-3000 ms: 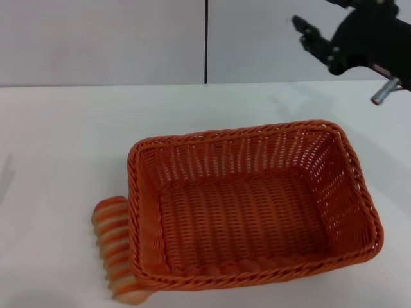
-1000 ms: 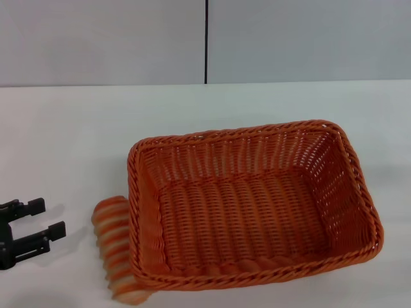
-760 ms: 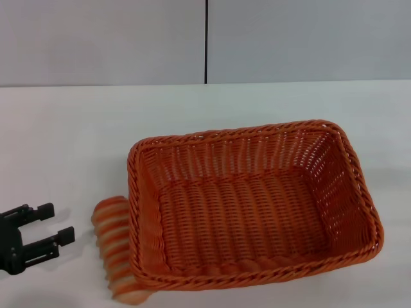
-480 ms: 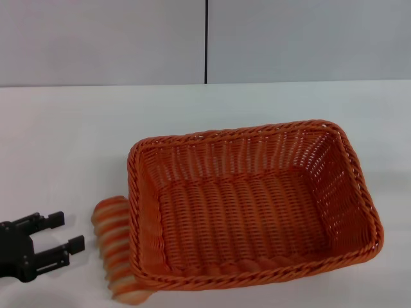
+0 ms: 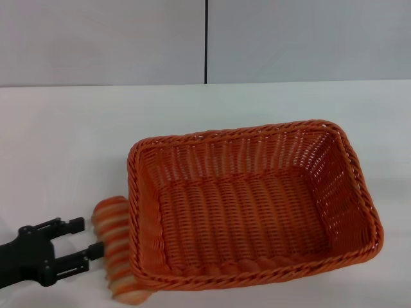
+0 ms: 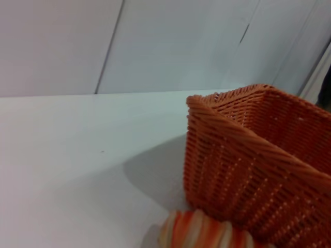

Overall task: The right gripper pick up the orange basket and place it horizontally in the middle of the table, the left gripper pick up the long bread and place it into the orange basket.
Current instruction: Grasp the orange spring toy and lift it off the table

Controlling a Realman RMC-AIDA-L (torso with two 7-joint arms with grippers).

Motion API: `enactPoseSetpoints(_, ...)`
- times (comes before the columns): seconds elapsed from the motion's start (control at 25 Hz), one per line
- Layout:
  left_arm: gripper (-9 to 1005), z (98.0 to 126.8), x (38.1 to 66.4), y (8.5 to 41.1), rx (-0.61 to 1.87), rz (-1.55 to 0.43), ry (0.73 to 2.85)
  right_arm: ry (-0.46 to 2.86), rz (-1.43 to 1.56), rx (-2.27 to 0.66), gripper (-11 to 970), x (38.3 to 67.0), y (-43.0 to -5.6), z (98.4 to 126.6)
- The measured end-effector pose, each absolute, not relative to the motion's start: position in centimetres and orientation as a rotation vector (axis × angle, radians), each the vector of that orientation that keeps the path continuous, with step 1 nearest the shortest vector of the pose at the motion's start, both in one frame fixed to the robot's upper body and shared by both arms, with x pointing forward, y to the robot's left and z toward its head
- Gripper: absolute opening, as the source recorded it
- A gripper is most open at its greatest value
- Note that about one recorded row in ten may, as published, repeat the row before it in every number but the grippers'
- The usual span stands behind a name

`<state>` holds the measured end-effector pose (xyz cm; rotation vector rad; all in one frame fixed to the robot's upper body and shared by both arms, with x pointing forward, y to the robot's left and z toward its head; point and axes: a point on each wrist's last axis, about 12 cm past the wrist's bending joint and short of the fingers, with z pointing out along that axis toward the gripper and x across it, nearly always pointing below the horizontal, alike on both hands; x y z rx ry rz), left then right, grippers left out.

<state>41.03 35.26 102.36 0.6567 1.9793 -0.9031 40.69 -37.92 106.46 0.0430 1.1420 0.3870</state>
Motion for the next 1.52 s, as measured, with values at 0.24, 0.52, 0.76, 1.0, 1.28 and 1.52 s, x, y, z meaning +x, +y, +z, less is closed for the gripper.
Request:
enactPoseSetpoints(0.24,734,102.0,41.6,34.2,0.66,-0.951,1.968,1.143,0.386,0.047,515,40.6,-37.9,106.4)
enactPoseSetpoints(0.52,727,101.6,42.0,33.7,0.686,-0.942,1.987,1.148,0.389,0.056,515,40.5,-37.9,106.2)
enactPoseSetpoints(0.76,699,101.4,42.3,33.4,0.708,-0.954,2.002,1.148,0.388,0.058,516,40.5,-37.9,106.2)
enactPoseSetpoints(1.0,649,101.3,42.2,32.9,0.781,-0.944,1.977,1.142,0.384,0.058,516,40.7,-38.0,106.3)
enactPoseSetpoints(1.28,590,101.7,42.2,33.3,0.746,-0.897,1.905,1.148,0.381,0.064,515,40.8,-38.0,106.3)
enactPoseSetpoints(1.52,510,102.1,42.3,34.1,0.711,-0.861,1.895,1.148,0.381,0.066,515,40.8,-38.0,106.2)
